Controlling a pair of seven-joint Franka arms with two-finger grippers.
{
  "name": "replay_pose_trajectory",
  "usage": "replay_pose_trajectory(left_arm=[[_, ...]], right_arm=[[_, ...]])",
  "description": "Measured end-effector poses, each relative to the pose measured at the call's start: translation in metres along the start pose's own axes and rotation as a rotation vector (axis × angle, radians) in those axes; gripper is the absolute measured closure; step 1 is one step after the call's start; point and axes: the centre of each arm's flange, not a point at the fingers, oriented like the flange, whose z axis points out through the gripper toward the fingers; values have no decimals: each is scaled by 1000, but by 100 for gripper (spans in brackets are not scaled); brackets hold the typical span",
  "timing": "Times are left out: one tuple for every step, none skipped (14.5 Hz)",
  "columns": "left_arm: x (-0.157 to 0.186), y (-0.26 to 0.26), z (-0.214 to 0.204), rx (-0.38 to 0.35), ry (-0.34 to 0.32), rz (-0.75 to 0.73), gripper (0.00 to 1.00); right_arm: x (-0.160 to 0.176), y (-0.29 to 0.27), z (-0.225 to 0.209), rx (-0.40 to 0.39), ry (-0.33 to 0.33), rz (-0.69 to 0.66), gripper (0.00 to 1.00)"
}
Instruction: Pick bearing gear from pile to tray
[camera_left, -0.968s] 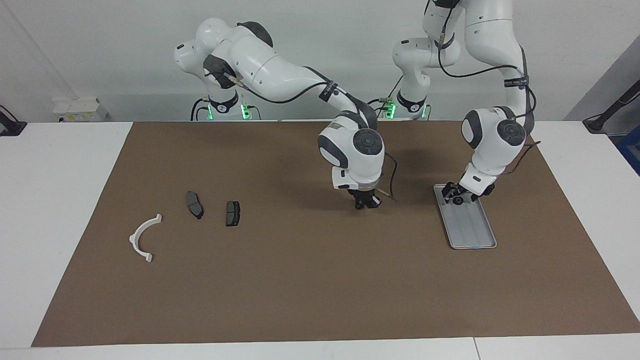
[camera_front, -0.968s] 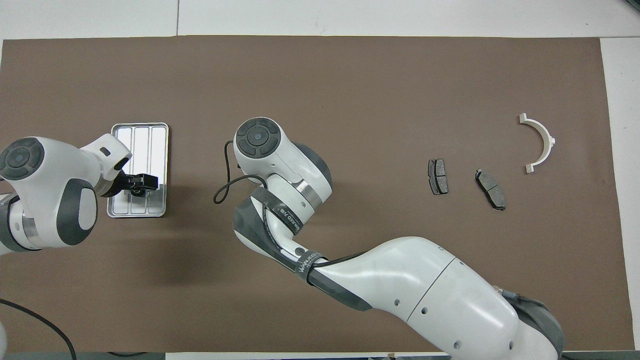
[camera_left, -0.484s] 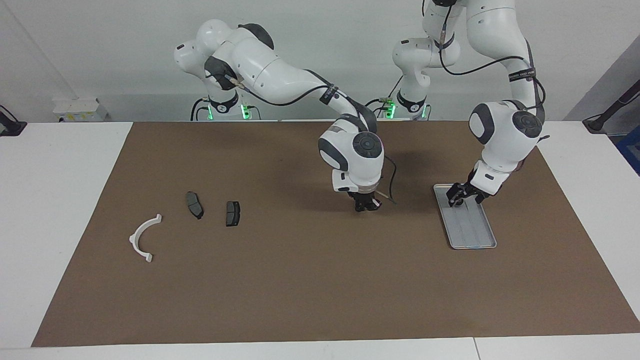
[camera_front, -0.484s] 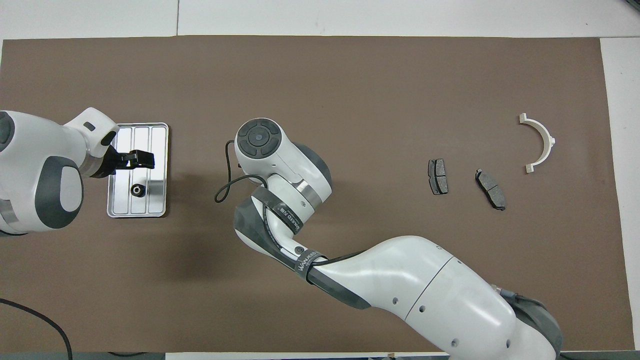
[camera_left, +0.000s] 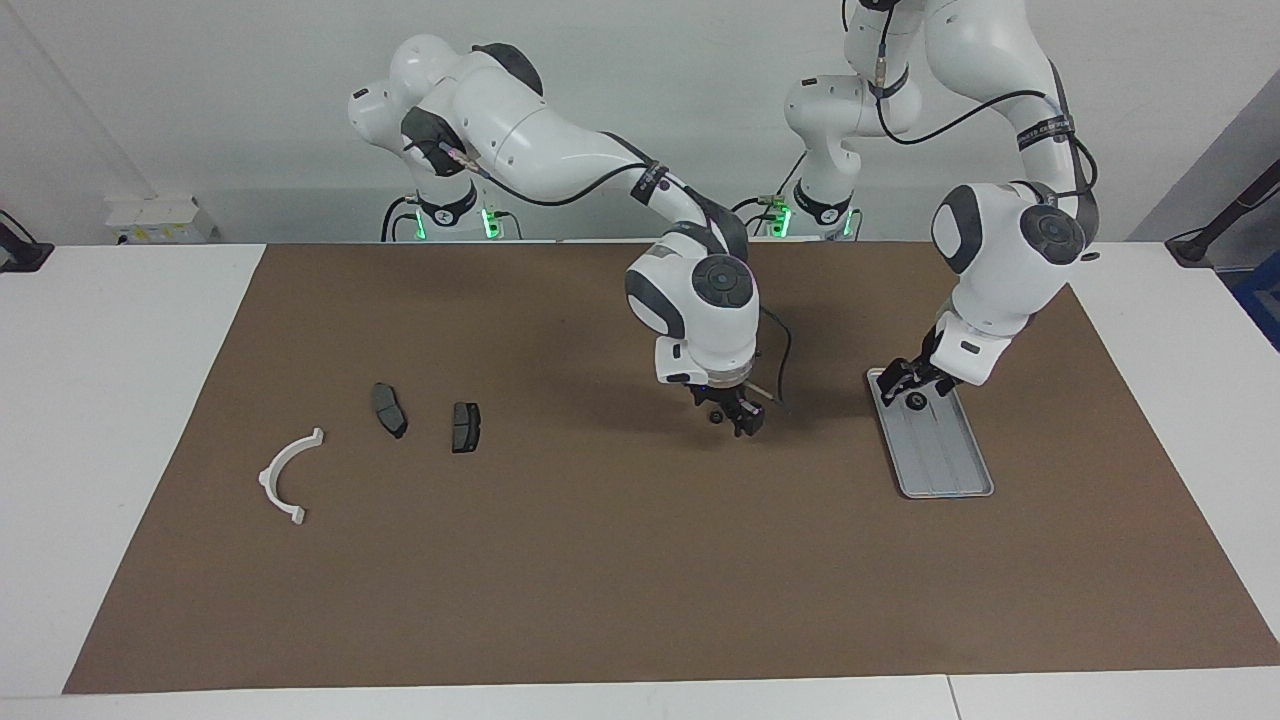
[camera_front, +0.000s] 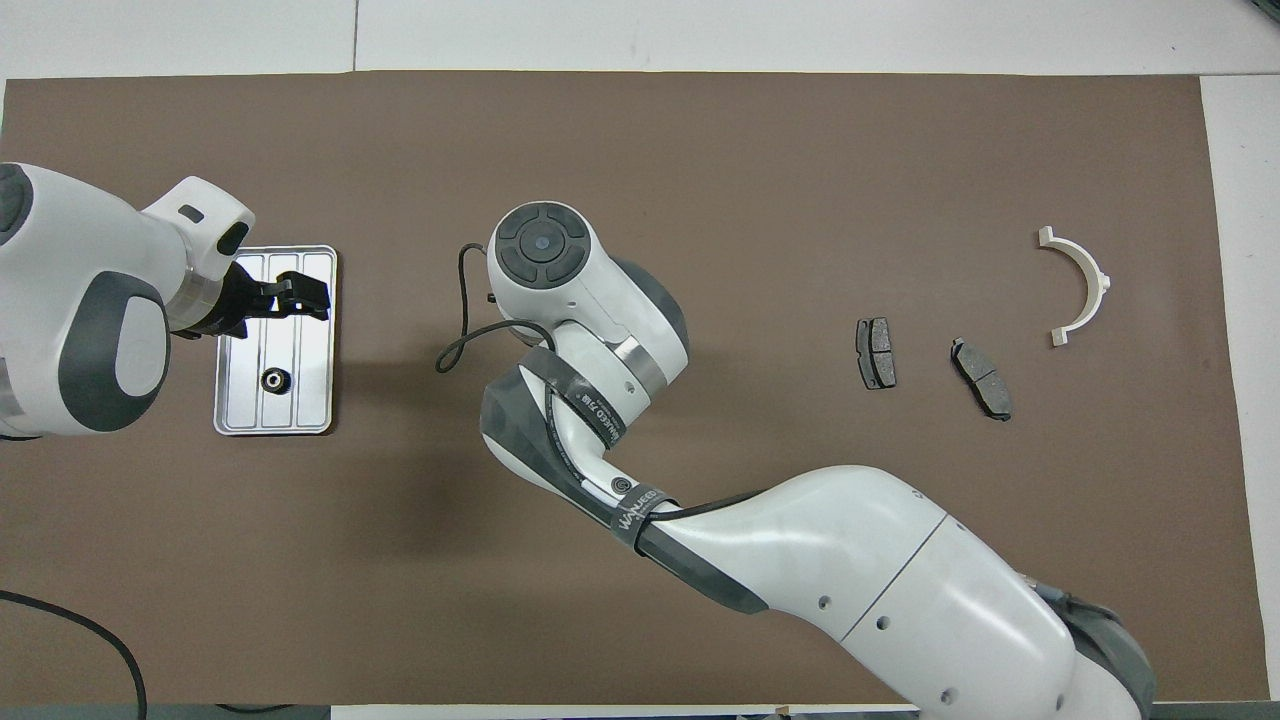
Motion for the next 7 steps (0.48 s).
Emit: replay_pose_trajectory(left_arm=[[-1, 8, -2, 0, -1, -9, 0], [-4, 17, -2, 1, -4, -17, 0], [-7, 28, -1, 1, -7, -26, 0], [-11, 39, 0, 2, -10, -39, 0], [-15, 52, 1, 3, -11, -57, 0], [-21, 68, 1, 4, -12, -81, 0], [-29, 87, 2, 4, -11, -114, 0]], right_arm=[[11, 1, -20, 15, 9, -14, 0], [23, 3, -41, 28, 20, -34, 0], [36, 7, -62, 38, 32, -61, 0], [49, 12, -85, 46, 45, -97, 0], [64, 18, -109, 59, 53, -140, 0], [79, 25, -135, 74, 61, -195, 0], [95, 34, -161, 86, 72, -264, 0]])
